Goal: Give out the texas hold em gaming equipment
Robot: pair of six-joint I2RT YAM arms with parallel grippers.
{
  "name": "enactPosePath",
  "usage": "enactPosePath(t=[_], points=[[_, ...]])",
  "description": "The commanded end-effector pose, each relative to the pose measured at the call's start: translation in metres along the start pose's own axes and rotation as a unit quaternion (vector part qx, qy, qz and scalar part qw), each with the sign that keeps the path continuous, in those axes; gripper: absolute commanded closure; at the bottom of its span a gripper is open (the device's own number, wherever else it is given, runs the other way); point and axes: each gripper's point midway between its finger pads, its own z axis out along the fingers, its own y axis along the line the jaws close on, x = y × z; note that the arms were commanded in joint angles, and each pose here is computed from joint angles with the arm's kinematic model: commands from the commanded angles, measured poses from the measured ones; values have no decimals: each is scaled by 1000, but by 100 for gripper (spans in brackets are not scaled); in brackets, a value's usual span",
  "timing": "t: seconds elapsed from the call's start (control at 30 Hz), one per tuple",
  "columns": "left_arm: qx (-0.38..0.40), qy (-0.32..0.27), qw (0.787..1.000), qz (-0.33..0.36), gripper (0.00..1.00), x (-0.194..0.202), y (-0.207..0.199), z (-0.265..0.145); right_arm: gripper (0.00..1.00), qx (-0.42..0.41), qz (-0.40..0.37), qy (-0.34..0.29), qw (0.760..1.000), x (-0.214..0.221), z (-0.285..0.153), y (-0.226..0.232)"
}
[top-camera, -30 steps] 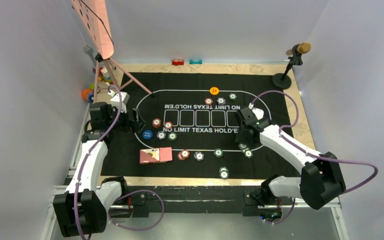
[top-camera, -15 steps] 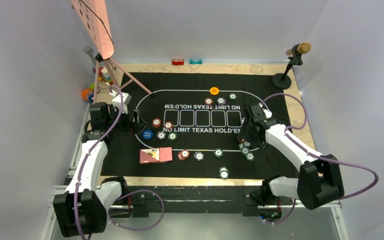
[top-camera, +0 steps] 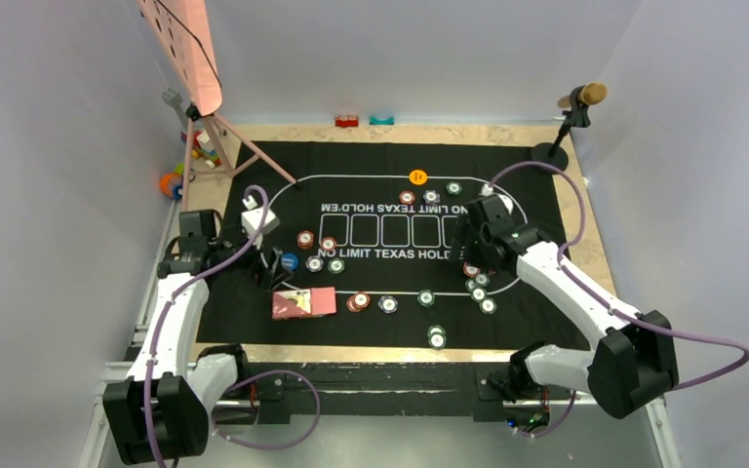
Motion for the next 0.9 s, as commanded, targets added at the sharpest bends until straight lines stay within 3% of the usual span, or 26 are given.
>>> enactPosePath(t=[0.0,0.3,0.57,0.87], points=[[102,1,986,128,0,3,-31,-7,24,-87,-76,-44,992,-26,-22,57],[155,34,967,198,0,25,-35,2,22,-227,-134,-67,962,-49,-43,132],[178,117,929,304,0,62,-41,18,22,-246,-150,-57,956,-51,-34,159],[215,207,903,311,0,89,-42,20,21,-245,-156,-55,955,-53,-29,164]])
